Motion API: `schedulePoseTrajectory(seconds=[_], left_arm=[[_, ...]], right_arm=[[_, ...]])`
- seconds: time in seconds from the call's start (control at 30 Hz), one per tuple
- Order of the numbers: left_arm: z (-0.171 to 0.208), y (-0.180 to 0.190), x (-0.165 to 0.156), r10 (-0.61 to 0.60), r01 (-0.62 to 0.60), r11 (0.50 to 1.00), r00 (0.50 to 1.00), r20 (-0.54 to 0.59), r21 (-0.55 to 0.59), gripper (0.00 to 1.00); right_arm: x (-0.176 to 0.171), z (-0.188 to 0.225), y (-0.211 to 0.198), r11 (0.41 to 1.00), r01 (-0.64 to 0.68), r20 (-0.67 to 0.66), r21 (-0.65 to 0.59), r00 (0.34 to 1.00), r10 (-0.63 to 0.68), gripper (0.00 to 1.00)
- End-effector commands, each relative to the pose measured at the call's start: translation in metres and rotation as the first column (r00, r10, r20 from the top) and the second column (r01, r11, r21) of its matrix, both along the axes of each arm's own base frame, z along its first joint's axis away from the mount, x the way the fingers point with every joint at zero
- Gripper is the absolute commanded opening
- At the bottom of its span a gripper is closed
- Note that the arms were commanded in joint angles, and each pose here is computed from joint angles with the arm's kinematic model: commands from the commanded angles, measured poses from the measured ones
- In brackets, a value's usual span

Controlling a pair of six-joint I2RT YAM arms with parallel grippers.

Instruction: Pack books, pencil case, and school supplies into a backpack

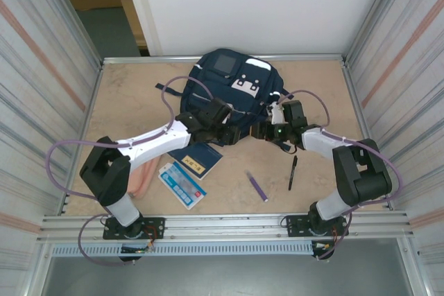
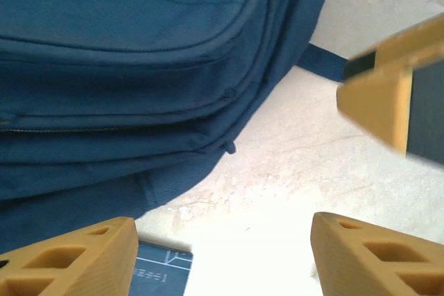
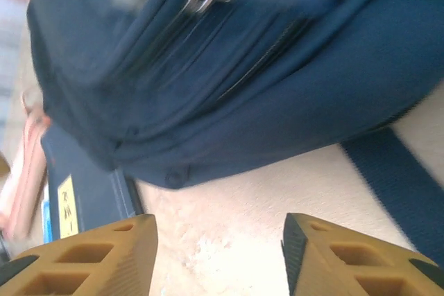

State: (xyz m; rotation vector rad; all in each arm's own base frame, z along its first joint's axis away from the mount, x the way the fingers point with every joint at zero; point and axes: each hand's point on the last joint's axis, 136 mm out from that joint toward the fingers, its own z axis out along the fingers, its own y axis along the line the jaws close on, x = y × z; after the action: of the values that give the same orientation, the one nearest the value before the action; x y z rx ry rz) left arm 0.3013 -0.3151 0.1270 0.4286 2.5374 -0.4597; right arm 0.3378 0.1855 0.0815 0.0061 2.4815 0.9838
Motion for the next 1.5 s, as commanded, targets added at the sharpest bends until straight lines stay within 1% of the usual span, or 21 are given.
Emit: schedulePoseTrajectory(seconds=[0.0,0.07,0.17,0.27,0.3,0.33,0.4,0.5,0.53,0.57,0.7,0.83,0.93,1.07,1.23,1.37,1.47], left_arm=[[0.003,0.002,0.004,0.066,-0.066,0.997,0.998,0.009,-0.043,0.65],[0.001,0.002,0.004,0.061,-0.061,0.997,0.998,0.007,-0.042,0.64],[-0.003,0.002,0.002,0.065,-0.065,0.997,0.998,-0.003,-0.039,0.62],[0.003,0.006,0.001,0.071,-0.070,0.996,0.997,0.013,-0.053,0.62],[0.007,0.009,0.000,0.070,-0.068,0.996,0.997,0.026,-0.053,0.62],[0.010,0.012,0.000,0.069,-0.068,0.996,0.997,0.033,-0.051,0.61],[0.013,0.019,-0.001,0.061,-0.059,0.997,0.998,0.031,-0.057,0.61],[0.016,0.024,-0.005,0.039,-0.037,0.997,0.999,0.029,-0.069,0.60],[0.017,0.024,-0.006,0.033,-0.031,0.997,0.999,0.032,-0.075,0.61],[0.017,0.024,-0.009,0.026,-0.023,0.996,0.999,0.033,-0.083,0.63],[0.010,0.023,-0.015,0.017,-0.015,0.993,1.000,0.020,-0.120,0.65],[0.006,0.019,-0.020,-0.002,0.002,0.991,1.000,0.001,-0.137,0.66],[0.008,0.019,-0.021,-0.013,0.014,0.990,1.000,0.010,-0.141,0.66],[0.010,0.021,-0.020,-0.014,0.017,0.991,1.000,0.027,-0.135,0.66],[0.005,0.017,-0.014,-0.005,0.008,0.992,1.000,0.024,-0.126,0.67],[0.002,0.014,-0.003,0.007,-0.003,0.994,1.000,0.030,-0.107,0.66],[0.002,0.014,0.006,0.021,-0.018,0.994,0.999,0.024,-0.111,0.64]], right_arm=[[0.011,0.002,-0.019,0.937,0.341,-0.233,0.069,0.919,-0.317,0.58],[0.011,0.005,-0.003,0.921,0.368,-0.282,0.126,0.904,-0.322,0.59],[0.009,0.013,0.018,0.911,0.386,-0.300,0.145,0.895,-0.331,0.61],[0.007,0.015,0.031,0.893,0.432,-0.313,0.127,0.872,-0.377,0.62],[0.006,0.015,0.036,0.896,0.428,-0.297,0.116,0.876,-0.380,0.62],[0.006,0.013,0.036,0.880,0.463,-0.316,0.106,0.855,-0.411,0.62],[0.008,0.007,0.036,0.863,0.500,-0.313,0.080,0.834,-0.454,0.62],[0.016,0.004,0.040,0.850,0.519,-0.313,0.090,0.825,-0.471,0.62],[0.019,0.004,0.043,0.849,0.518,-0.318,0.100,0.825,-0.467,0.61],[0.022,0.002,0.047,0.849,0.518,-0.329,0.105,0.824,-0.462,0.60],[0.031,-0.006,0.066,0.847,0.510,-0.377,0.150,0.821,-0.428,0.47],[0.037,-0.003,0.081,0.843,0.499,-0.399,0.200,0.828,-0.395,0.24],[0.039,0.005,0.087,0.840,0.489,-0.417,0.233,0.831,-0.368,0.00],[0.041,0.024,0.097,0.828,0.475,-0.438,0.298,0.839,-0.323,0.00],[0.043,0.059,0.108,0.823,0.441,-0.420,0.358,0.863,-0.280,0.00],[0.044,0.081,0.111,0.823,0.418,-0.403,0.384,0.878,-0.258,0.00],[0.044,0.094,0.115,0.819,0.403,-0.399,0.408,0.886,-0.237,0.00]])
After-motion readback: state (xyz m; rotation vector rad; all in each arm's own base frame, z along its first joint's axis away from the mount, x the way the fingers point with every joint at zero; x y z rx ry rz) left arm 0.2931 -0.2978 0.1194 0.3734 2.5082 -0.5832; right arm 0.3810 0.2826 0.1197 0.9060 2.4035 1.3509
